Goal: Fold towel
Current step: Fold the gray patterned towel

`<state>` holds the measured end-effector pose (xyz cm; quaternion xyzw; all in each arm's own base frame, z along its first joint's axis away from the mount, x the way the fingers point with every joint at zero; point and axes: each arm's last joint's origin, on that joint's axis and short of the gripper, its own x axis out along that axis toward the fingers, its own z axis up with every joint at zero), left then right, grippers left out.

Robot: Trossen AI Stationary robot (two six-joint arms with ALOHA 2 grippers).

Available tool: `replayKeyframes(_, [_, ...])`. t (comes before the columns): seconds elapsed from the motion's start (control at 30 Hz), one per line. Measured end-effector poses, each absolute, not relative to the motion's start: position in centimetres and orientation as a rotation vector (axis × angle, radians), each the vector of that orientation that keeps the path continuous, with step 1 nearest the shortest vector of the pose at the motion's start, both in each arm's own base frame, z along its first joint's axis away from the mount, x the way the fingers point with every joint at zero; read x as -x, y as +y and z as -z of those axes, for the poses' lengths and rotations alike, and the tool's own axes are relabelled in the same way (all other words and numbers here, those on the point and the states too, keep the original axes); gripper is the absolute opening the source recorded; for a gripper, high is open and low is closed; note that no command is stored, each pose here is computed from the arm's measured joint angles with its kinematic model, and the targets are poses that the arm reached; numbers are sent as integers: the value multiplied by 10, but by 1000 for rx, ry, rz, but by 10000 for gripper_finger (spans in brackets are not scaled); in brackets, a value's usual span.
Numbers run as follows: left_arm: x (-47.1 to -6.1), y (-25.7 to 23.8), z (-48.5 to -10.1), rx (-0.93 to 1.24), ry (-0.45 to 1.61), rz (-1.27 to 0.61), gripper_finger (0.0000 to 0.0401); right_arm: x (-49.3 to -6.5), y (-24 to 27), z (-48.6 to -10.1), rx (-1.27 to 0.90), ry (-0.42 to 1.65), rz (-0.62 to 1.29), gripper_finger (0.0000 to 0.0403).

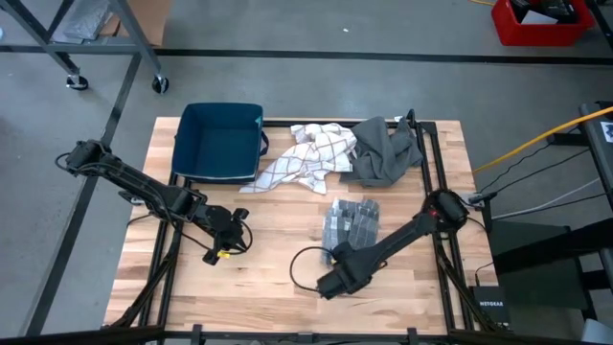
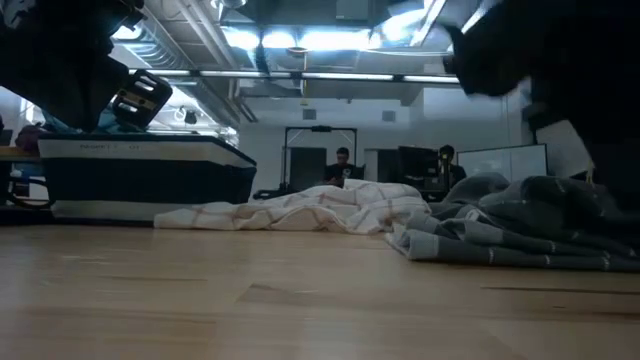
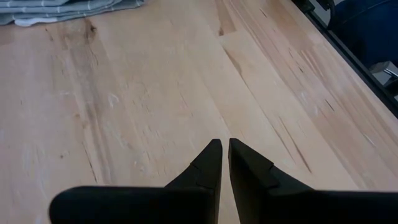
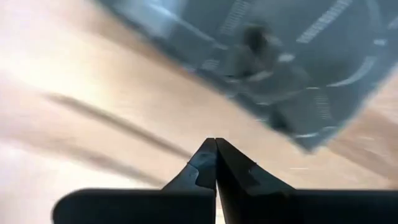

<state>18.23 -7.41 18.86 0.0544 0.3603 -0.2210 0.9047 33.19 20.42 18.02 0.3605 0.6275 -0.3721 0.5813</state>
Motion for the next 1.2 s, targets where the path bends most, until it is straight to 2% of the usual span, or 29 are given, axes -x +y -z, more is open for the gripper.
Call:
replayKeyframes(0.17, [-182,-74,-189,-112,742,457,21,-340,212,-199,-916,1202,775,6])
replayKeyframes(0.3, [-183,-74,-189,-126,734,462,21,-349,205,-205,-898,1008,792,7])
replayKeyframes(0.47, [-183,-74,-189,-72,744,441,21,-360,187,-206,-903,919,844,8])
replayKeyframes(0.6, [-183,-74,-189,-2,759,400,21,-372,174,-211,-925,877,795,7])
replayKeyframes(0.8, [-186,-68,-210,125,702,339,21,-368,161,-258,-815,654,711,6])
replayKeyframes(1.03, [-178,-48,-264,5,440,328,21,-331,141,-325,-716,533,655,6])
replayKeyframes(1.2, [-163,-34,-286,-33,303,282,21,-315,133,-350,-681,511,602,6])
